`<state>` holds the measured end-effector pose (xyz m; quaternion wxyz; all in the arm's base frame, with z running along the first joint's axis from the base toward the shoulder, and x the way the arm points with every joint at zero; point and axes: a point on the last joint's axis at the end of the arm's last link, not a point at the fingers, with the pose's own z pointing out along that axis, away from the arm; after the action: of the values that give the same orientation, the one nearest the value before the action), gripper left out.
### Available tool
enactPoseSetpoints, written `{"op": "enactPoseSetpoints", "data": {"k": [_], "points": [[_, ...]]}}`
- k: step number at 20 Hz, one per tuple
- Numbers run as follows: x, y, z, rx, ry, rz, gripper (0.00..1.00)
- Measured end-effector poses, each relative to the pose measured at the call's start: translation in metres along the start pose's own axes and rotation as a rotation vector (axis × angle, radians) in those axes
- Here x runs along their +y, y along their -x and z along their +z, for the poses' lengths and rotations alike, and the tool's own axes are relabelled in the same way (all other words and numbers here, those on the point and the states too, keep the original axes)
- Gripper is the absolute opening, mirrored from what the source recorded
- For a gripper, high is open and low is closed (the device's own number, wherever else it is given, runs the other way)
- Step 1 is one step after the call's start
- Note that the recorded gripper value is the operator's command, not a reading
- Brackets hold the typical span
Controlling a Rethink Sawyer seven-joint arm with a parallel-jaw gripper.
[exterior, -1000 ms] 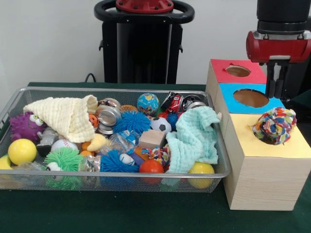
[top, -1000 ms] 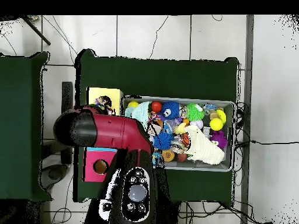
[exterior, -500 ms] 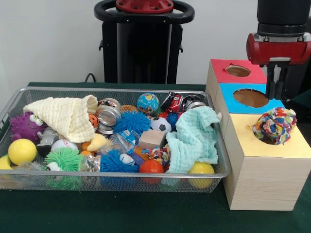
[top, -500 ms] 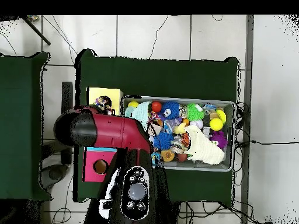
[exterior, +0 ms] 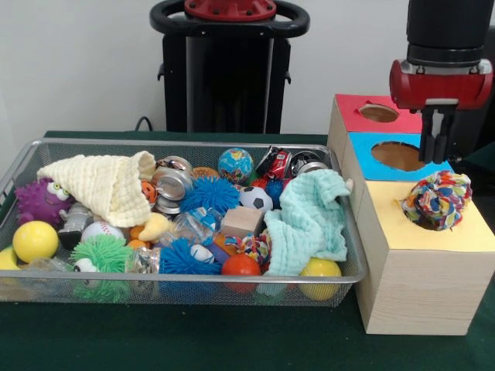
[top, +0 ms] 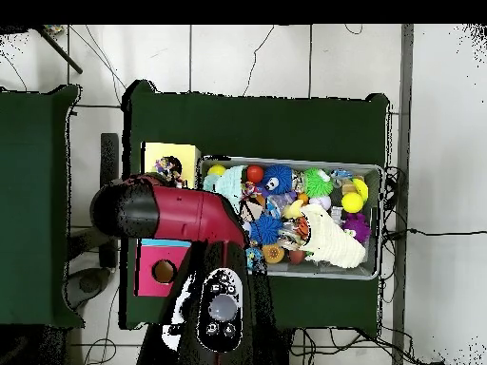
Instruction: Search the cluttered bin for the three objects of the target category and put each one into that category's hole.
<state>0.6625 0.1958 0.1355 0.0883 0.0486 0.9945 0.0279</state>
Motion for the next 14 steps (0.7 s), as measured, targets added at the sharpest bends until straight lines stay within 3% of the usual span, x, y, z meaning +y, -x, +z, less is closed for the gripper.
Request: {"op": "enactPoseSetpoints", "data": {"k": [14], "points": [[-0.003,-0.01,0.023,0.024,-0.009,0.001,0.0]]}}
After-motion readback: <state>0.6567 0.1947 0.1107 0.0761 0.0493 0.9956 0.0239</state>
